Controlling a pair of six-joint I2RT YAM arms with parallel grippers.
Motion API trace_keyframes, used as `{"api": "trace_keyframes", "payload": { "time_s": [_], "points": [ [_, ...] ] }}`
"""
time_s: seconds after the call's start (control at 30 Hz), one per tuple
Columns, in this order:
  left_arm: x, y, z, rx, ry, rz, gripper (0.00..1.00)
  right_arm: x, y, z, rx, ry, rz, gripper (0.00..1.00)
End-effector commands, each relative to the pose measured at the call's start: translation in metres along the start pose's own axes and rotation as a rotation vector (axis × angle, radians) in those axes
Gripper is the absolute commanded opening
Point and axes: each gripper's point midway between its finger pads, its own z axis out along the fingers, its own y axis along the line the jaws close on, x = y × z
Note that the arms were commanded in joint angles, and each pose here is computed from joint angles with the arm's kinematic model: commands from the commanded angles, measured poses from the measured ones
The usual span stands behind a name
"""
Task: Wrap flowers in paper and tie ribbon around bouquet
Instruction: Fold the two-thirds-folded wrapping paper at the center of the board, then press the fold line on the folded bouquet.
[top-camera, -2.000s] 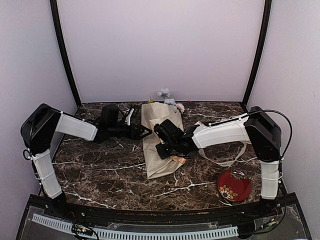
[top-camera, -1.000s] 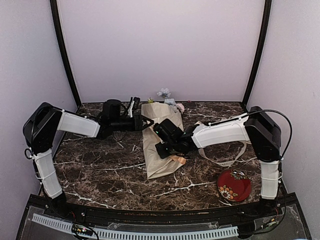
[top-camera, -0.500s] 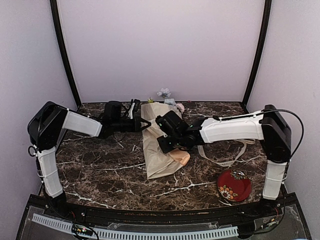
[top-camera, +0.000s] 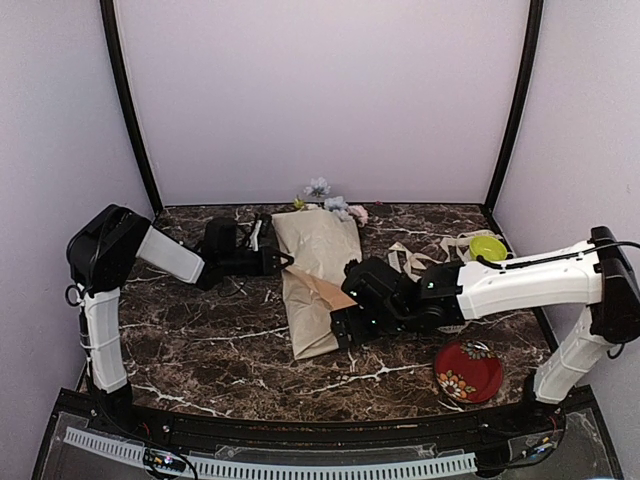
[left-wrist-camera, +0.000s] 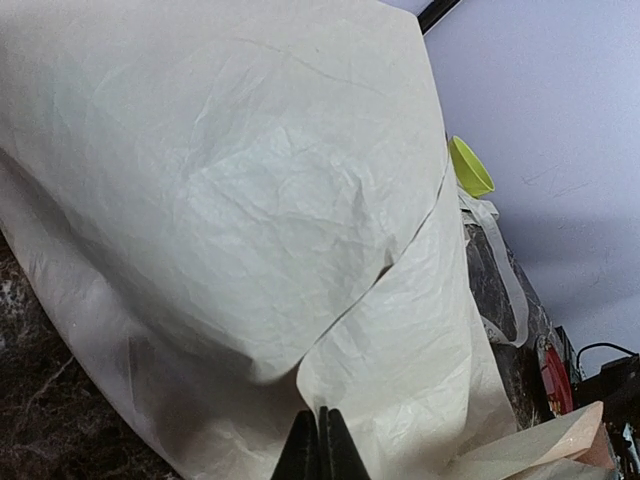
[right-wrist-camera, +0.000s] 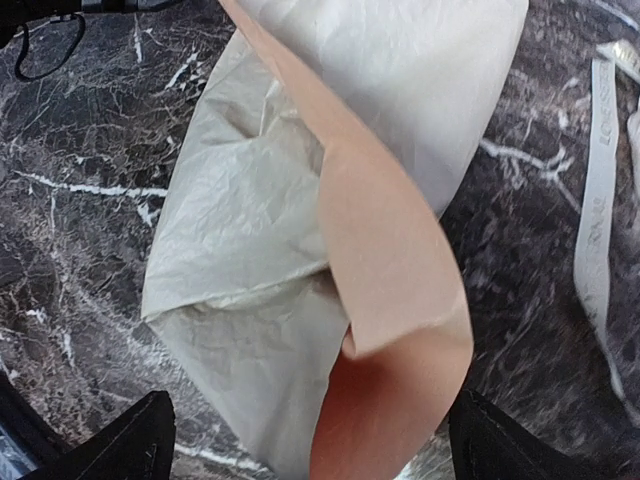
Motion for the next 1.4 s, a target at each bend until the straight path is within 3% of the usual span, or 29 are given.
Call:
{"api": "trace_keyframes", "payload": {
  "time_s": [0.0, 0.2, 0.33, 0.37, 0.53, 0.57, 0.9, 1.03, 1.1, 1.17, 1.23, 1.37],
  "points": [
    [0.005, 0.008, -0.003, 0.009, -0.016, -0.006, 0.0, 0.018, 0.018, -0.011, -0.105, 0.047, 0.175, 0.95],
    [0.008, 0.007, -0.004, 0.034, -0.023, -0.02, 0.0, 0.033, 0.012, 0.008, -0.086, 0.078, 0.275, 0.9],
    [0.01, 0.006, -0.005, 0.039, -0.021, -0.024, 0.0, 0.026, 0.003, 0.024, -0.001, 0.068, 0.261, 0.73],
    [0.009, 0.006, -0.005, 0.039, -0.022, -0.023, 0.0, 0.024, -0.002, 0.026, 0.028, 0.06, 0.257, 0.66],
    [0.008, 0.015, -0.006, 0.01, -0.015, -0.027, 0.0, 0.038, -0.027, 0.031, 0.182, 0.107, 0.186, 0.07],
    [0.007, 0.018, -0.005, 0.002, -0.01, -0.029, 0.0, 0.044, -0.034, 0.029, 0.22, 0.122, 0.155, 0.0],
    [0.007, 0.032, 0.0, -0.017, 0.033, -0.011, 0.0, 0.089, -0.069, 0.014, 0.566, 0.211, -0.265, 0.0],
    [0.008, 0.039, 0.002, -0.034, 0.047, -0.011, 0.0, 0.099, -0.052, 0.015, 0.556, 0.203, -0.412, 0.0],
    [0.008, 0.041, 0.004, -0.032, 0.053, -0.009, 0.0, 0.102, -0.035, 0.012, 0.512, 0.178, -0.482, 0.12],
    [0.008, 0.041, 0.005, -0.027, 0.057, -0.005, 0.0, 0.101, -0.019, 0.005, 0.459, 0.143, -0.544, 0.34],
    [0.008, 0.04, 0.005, -0.021, 0.058, -0.002, 0.0, 0.095, 0.002, -0.006, 0.369, 0.101, -0.579, 0.48],
    [0.008, 0.037, 0.005, -0.002, 0.063, 0.005, 0.0, 0.091, 0.039, -0.039, 0.093, 0.051, -0.634, 0.63]
  ]
}}
